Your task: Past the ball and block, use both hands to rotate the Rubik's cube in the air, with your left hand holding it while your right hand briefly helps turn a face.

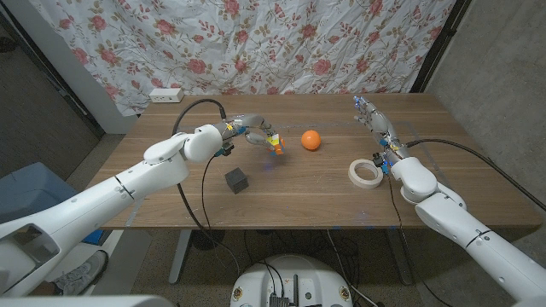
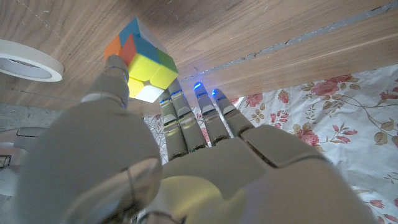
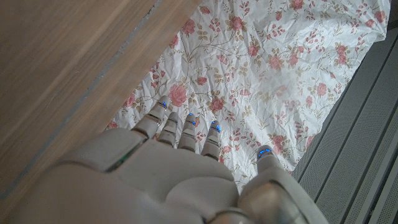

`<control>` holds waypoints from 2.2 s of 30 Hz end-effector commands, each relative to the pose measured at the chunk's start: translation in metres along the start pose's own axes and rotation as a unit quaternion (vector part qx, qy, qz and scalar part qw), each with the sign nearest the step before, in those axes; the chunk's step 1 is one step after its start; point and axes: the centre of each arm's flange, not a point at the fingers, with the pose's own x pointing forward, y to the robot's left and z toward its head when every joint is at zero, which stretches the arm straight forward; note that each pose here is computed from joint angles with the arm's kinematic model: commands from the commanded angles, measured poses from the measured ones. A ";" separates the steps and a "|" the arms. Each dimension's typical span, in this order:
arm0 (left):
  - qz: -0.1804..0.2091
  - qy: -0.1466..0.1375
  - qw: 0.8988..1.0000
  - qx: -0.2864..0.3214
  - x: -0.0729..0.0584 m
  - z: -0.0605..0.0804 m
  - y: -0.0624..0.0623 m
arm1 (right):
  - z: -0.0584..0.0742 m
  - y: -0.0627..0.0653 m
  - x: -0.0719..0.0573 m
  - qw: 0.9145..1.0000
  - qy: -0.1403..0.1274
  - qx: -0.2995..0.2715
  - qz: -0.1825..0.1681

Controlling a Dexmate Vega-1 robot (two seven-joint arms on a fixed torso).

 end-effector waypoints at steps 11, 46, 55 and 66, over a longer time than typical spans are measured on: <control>-0.043 -0.002 0.994 0.105 0.009 0.007 -0.011 | -0.018 -0.008 0.001 0.997 0.004 0.074 -0.027; -0.108 0.035 0.983 0.142 0.015 0.009 -0.014 | -0.039 -0.004 0.010 0.994 0.019 0.099 -0.029; -0.122 0.036 0.981 0.148 0.017 0.010 -0.014 | -0.042 -0.003 0.010 0.993 0.018 0.111 -0.030; -0.149 0.039 0.976 0.155 0.015 0.012 -0.013 | -0.043 -0.003 0.006 0.993 0.019 0.112 -0.039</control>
